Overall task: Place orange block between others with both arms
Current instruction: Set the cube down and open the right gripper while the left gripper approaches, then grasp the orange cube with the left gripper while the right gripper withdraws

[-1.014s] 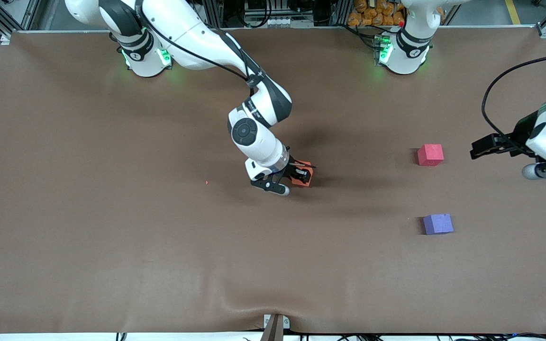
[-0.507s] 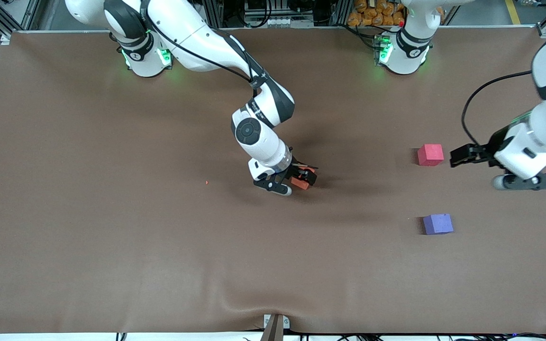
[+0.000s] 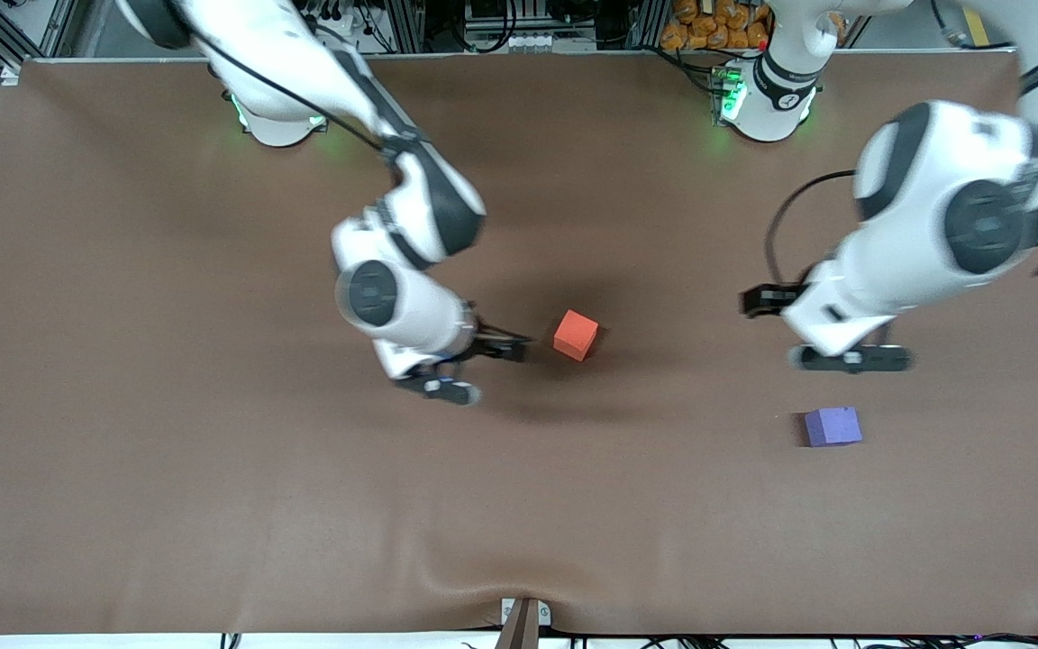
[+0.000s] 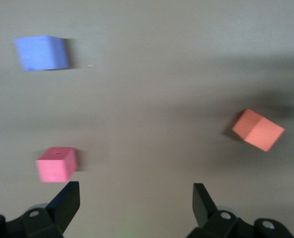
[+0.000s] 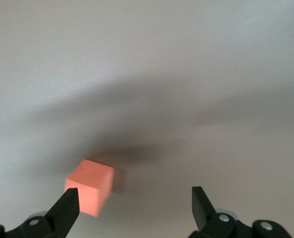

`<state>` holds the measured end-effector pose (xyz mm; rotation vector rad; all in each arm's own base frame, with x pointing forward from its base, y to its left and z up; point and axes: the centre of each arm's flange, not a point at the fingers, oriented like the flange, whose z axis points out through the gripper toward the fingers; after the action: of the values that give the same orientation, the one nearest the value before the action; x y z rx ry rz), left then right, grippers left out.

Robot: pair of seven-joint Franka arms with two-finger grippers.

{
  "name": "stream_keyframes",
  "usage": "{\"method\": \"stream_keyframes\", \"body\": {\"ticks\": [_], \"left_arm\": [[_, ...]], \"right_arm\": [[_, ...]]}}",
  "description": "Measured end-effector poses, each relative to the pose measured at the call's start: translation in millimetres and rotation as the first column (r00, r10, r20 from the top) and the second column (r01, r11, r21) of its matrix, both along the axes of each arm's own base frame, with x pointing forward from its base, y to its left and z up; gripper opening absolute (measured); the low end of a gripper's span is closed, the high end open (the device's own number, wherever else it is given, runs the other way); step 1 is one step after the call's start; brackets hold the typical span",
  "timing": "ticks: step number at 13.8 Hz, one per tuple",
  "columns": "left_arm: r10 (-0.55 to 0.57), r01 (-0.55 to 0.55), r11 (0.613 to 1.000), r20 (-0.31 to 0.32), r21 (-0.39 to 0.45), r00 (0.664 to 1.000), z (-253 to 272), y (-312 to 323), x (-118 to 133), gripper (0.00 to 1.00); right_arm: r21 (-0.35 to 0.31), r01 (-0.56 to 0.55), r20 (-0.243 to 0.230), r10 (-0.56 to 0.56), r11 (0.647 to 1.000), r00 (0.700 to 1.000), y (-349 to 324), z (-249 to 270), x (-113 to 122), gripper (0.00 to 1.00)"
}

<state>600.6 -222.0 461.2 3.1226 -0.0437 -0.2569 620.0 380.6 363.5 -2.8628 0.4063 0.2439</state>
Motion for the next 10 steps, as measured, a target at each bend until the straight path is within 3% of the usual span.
{"method": "stream_keyframes", "body": {"ticks": [4, 8, 10], "left_arm": [[0.088, -0.088, 0.996, 0.020, 0.024, 0.996, -45, -104, -23, 1.00], [-0.072, 0.067, 0.995, 0.067, 0.071, 0.995, -108, -182, -46, 1.00], [-0.209, 0.204, 0.976, 0.071, 0.070, 0.975, -136, -212, -60, 1.00]], "right_arm": [[-0.034, -0.027, -0.012, 0.026, 0.999, 1.000, -99, 76, 18, 1.00], [-0.108, -0.124, 0.012, 0.126, 0.986, 0.992, -233, 134, 28, 1.00], [-0.172, -0.156, 0.034, 0.164, 0.973, 0.986, -291, 167, 22, 1.00]]}}
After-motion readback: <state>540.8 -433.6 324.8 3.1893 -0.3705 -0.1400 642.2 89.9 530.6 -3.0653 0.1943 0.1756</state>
